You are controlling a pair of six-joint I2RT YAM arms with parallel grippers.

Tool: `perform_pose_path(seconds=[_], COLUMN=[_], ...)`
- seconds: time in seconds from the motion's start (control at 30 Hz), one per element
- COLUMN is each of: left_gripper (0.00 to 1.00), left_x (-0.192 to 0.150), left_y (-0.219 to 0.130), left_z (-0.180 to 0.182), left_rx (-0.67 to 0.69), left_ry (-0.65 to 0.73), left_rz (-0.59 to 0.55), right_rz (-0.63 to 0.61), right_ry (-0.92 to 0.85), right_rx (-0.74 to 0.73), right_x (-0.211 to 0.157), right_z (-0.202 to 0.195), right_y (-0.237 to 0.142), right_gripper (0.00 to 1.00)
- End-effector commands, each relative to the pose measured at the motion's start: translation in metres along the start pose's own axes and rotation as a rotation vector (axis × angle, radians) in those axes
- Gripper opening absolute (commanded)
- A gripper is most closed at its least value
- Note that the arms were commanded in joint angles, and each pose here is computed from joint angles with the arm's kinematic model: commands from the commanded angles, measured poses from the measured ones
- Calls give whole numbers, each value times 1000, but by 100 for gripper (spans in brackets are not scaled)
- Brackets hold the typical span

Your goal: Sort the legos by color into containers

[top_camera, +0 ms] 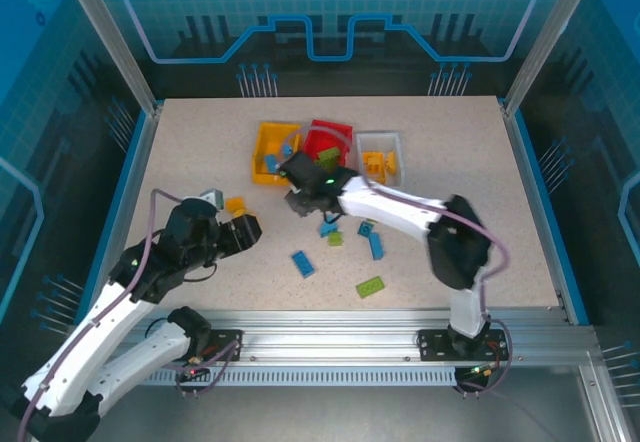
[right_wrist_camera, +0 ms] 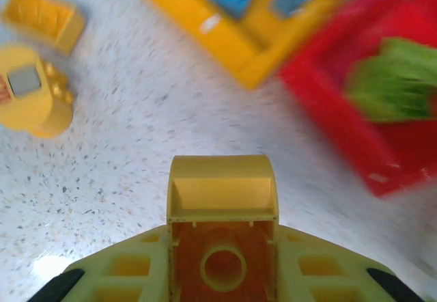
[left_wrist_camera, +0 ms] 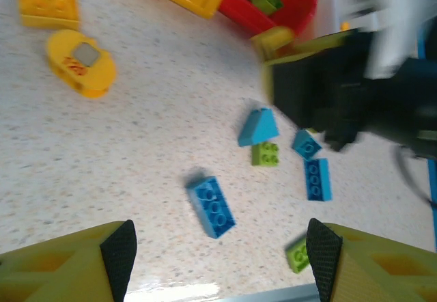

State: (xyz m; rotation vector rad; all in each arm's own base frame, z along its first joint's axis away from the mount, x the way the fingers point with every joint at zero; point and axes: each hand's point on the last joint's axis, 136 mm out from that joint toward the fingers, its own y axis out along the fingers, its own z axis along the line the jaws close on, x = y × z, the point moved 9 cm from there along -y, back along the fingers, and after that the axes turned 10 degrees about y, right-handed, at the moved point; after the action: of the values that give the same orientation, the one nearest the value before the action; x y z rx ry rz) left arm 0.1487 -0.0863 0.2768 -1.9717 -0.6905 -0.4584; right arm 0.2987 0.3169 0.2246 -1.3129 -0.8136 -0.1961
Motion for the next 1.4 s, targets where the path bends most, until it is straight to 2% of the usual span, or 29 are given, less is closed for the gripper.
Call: perform_pose_path(seconds=[0.0,0.1,0.2,0.43,0.77,0.97,1.07,1.23,1.37], left_gripper=[71,71,70,70,70,70,70,70,74], left_x=[15,16,15,10,0,-7,-11,-20,-26], left_y=[11,31,49,78,91,101,108,123,146], left_z=[-34,-63,-96,-129,-122,-117,-117,-115,-108], left_rx=[-184,-227,-254,-259,-207,-171,-155,-105,40], left_ry=[50,110,187,250,265,279,289,341,466], left_rz=[12,40,55,79,119,154,180,224,289], right_rz=[-70,-28,5,129,177,176,137,42,-47], right_ry=[283,462,558,621,589,578,552,517,501], right_rx=[-141,-251,-324,-458,-496,-493,-485,-453,-398], right_x=[0,-9,-8,-5,-5,0,9,25,25], right_z=[-77,-134,-169,-207,-213,-209,-201,-183,-162], right_y=[-19,-23,-21,17,49,50,38,0,-40], right_gripper=[22,22,23,22,27,53,58,60,64])
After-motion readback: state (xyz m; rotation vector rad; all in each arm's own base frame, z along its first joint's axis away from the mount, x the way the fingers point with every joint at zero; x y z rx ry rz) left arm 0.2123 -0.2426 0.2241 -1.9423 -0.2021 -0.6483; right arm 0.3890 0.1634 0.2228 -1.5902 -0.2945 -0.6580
